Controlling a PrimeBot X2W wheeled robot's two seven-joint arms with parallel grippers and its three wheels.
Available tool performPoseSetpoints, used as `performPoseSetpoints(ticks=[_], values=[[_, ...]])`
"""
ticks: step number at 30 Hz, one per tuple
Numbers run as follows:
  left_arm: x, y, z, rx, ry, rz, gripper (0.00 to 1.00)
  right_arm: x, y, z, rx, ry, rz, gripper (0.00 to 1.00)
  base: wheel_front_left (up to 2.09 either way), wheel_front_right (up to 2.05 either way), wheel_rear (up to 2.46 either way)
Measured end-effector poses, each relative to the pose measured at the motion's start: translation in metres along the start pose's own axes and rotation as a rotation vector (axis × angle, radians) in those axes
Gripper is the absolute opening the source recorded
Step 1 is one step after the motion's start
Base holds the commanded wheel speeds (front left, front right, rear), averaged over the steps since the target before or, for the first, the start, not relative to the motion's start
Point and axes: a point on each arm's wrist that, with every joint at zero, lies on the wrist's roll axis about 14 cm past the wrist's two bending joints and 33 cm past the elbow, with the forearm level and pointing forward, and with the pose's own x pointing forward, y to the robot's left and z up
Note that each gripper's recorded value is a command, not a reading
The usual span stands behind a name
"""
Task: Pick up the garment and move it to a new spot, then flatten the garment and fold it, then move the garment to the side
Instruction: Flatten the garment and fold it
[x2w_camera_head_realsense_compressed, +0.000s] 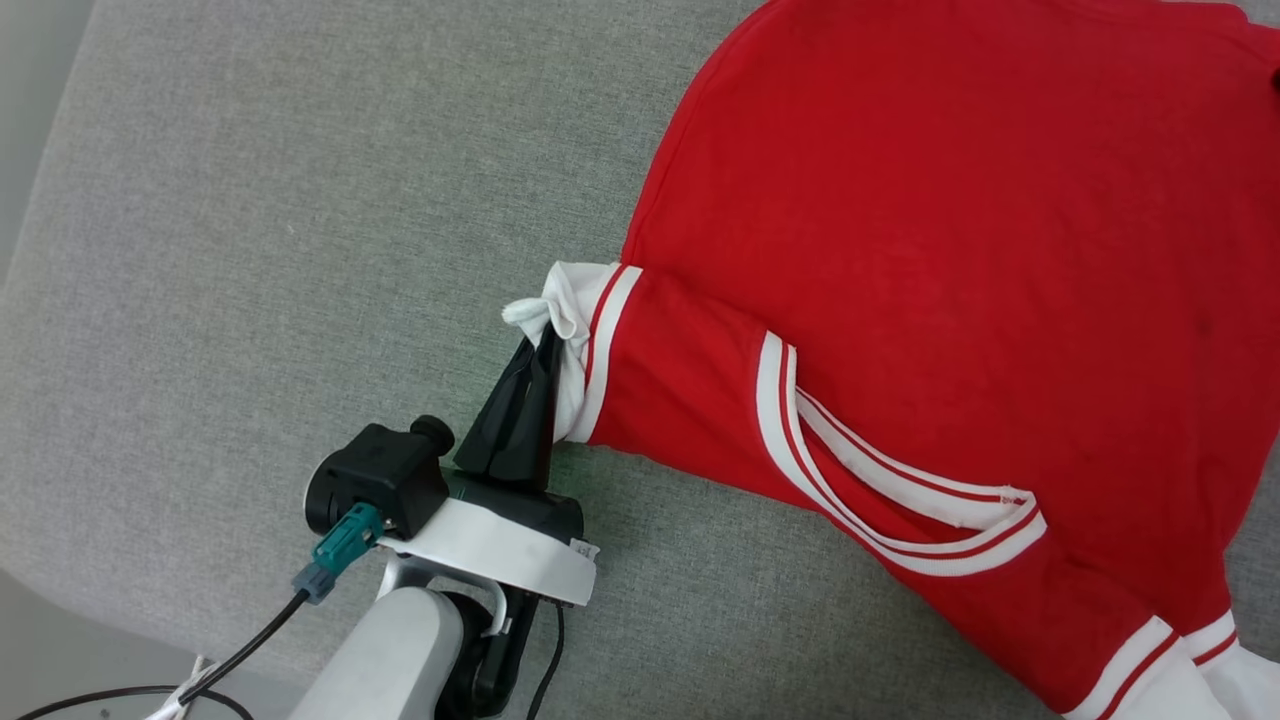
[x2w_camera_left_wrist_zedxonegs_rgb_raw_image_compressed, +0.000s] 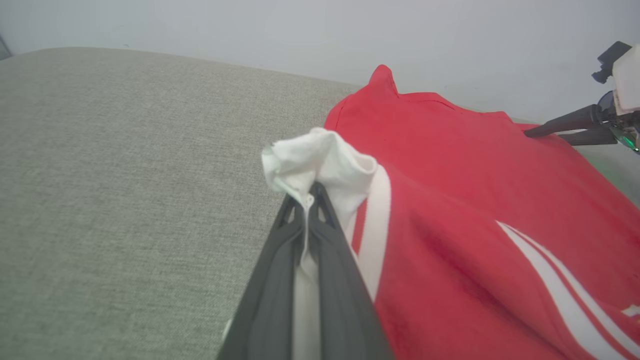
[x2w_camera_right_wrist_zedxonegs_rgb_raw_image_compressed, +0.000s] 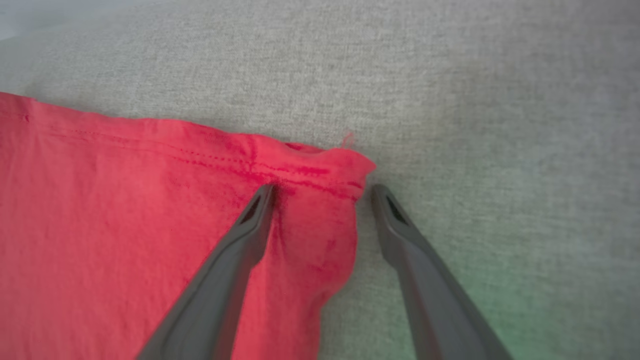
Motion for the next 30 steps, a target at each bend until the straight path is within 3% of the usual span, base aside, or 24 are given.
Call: performPoseSetpoints(ticks=[1, 3, 12, 17, 20, 26, 28, 30], values=[[0.0, 0.0, -0.001, 0.002, 0.004, 0.0, 0.0, 0.0, -0.002, 0.0, 0.01, 0.007, -0.003, 0.64, 0.0, 0.0, 0.0], [-0.002, 0.001, -0.004, 0.017, 0.015, -0.002, 0.0, -0.002, -0.005, -0.002, 0.016, 0.019, -0.016, 0.0, 0.0, 0.0, 0.0], [-0.009, -0.002, 0.002, 0.012, 0.009, -0.011, 0.0, -0.026, -0.004, -0.001, -0.022, -0.019, -0.048, 0.0, 0.0, 0.0, 0.0], [-0.019, 0.003, 0.006, 0.01, 0.011, 0.008, 0.0, -0.057, -0.006, 0.016, -0.071, -0.115, -0.074, 0.0, 0.0, 0.0, 0.0], [-0.03, 0.007, 0.009, 0.005, 0.013, 0.025, 0.0, -0.098, -0.02, 0.024, -0.124, -0.181, -0.116, 0.0, 0.0, 0.0, 0.0], [-0.042, 0.009, 0.012, 0.011, 0.02, 0.028, 0.0, -0.146, -0.058, -0.011, -0.119, -0.163, -0.172, 0.0, 0.0, 0.0, 0.0], [-0.046, 0.006, 0.014, 0.02, 0.028, 0.02, 0.0, -0.174, -0.085, -0.053, -0.098, -0.118, -0.212, 0.0, 0.0, 0.0, 0.0], [-0.047, 0.003, 0.016, 0.023, 0.027, 0.011, 0.0, -0.183, -0.095, -0.07, -0.078, -0.099, -0.223, 0.0, 0.0, 0.0, 0.0]])
